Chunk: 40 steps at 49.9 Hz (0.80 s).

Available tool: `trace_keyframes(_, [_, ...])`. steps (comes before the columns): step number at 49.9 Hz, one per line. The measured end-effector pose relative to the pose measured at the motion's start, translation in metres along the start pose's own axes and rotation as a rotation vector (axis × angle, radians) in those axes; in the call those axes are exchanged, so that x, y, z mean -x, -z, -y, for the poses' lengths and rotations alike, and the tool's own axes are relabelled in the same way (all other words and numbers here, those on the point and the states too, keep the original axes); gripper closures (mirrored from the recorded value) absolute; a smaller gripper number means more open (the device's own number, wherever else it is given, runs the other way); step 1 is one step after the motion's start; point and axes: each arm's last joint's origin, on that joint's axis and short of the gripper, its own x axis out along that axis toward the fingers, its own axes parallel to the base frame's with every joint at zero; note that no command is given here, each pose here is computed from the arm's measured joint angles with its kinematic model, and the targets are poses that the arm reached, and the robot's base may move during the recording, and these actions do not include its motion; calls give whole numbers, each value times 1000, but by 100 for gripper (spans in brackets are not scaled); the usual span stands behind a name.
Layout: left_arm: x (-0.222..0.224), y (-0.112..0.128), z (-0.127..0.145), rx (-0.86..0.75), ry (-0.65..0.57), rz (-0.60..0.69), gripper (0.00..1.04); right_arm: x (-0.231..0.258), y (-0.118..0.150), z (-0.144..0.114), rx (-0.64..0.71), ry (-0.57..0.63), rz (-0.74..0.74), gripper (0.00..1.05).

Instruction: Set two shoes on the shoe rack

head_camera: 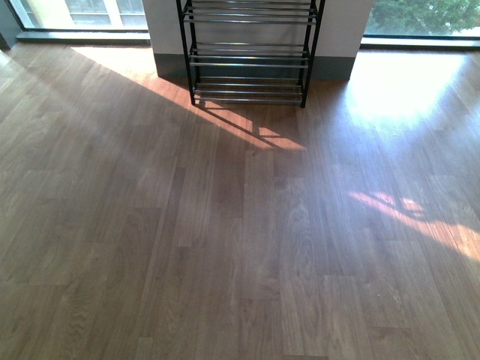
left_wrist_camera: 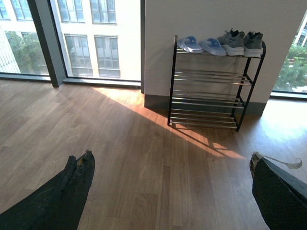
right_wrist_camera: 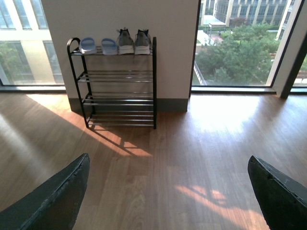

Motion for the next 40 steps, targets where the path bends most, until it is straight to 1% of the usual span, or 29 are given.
trace_keyframes(40, [0, 0, 0, 0, 0, 0, 9, 0, 0, 0, 0, 0, 0, 9])
